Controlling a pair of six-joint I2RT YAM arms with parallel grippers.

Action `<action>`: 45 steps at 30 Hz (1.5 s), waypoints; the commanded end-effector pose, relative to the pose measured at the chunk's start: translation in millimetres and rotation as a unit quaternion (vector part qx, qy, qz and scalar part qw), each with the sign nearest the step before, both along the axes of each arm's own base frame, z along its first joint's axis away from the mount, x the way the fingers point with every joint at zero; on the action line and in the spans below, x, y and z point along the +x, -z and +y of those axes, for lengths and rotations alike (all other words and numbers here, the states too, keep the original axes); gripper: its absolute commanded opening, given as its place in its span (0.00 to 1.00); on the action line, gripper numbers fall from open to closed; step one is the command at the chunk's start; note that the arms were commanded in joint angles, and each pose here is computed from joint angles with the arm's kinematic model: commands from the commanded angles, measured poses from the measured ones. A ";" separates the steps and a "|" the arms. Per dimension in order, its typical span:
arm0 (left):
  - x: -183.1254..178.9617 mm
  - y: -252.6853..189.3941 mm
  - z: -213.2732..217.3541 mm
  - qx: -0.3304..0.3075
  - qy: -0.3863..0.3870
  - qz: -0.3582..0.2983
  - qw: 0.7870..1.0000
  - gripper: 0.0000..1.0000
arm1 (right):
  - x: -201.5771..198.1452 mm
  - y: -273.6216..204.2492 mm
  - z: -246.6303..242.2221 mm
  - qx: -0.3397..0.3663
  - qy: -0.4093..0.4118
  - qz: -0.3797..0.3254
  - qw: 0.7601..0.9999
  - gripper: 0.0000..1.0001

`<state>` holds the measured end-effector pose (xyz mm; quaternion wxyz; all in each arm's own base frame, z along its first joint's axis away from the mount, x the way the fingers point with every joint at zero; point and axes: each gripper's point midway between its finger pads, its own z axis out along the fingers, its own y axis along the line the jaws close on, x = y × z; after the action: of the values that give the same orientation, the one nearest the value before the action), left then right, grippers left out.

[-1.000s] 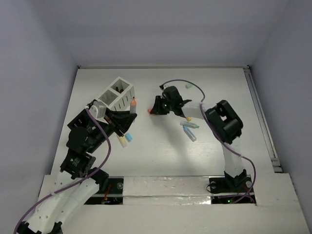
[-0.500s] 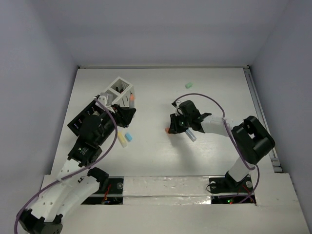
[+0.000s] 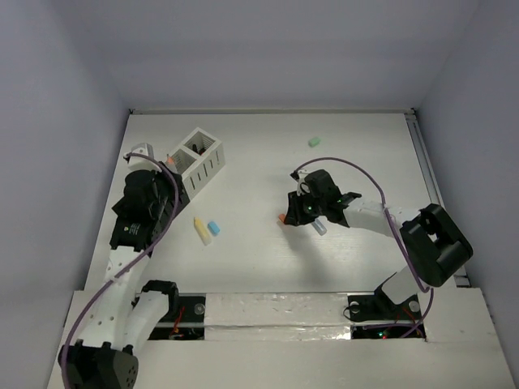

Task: Sort the stationery into containers
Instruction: Close the pen cap on the pen.

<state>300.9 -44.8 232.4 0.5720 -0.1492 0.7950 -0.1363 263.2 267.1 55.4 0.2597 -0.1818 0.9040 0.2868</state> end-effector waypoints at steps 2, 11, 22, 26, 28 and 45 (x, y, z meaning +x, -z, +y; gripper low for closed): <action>6.4 -14.5 19.8 -0.001 0.001 -0.008 1.000 0.00 | 0.7 -14.7 7.7 0.024 -0.012 -0.021 0.999 0.32; 8.8 -24.7 30.4 0.026 0.005 -0.037 0.999 0.00 | -3.1 -12.7 11.1 0.021 -0.022 -0.013 0.999 0.32; 8.8 -8.4 29.4 0.023 0.007 -0.033 0.999 0.00 | -2.8 -21.8 6.3 0.006 -0.018 -0.027 0.999 0.36; 9.3 -10.5 30.0 0.020 0.007 -0.040 0.999 0.00 | -4.1 -22.8 5.1 0.009 -0.017 -0.030 0.999 0.37; 10.4 -9.9 31.2 0.018 0.007 -0.039 0.999 0.00 | -5.1 -22.2 4.3 0.008 -0.017 -0.030 0.999 0.37; 10.7 -13.0 28.0 0.010 0.021 -0.050 0.999 0.00 | 3.1 -68.7 5.5 0.034 -0.009 -0.081 0.996 0.53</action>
<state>308.2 -15.7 232.7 0.5864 -0.1287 0.7875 -0.1394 255.9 266.4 89.0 0.2876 -0.1959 0.8893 0.2966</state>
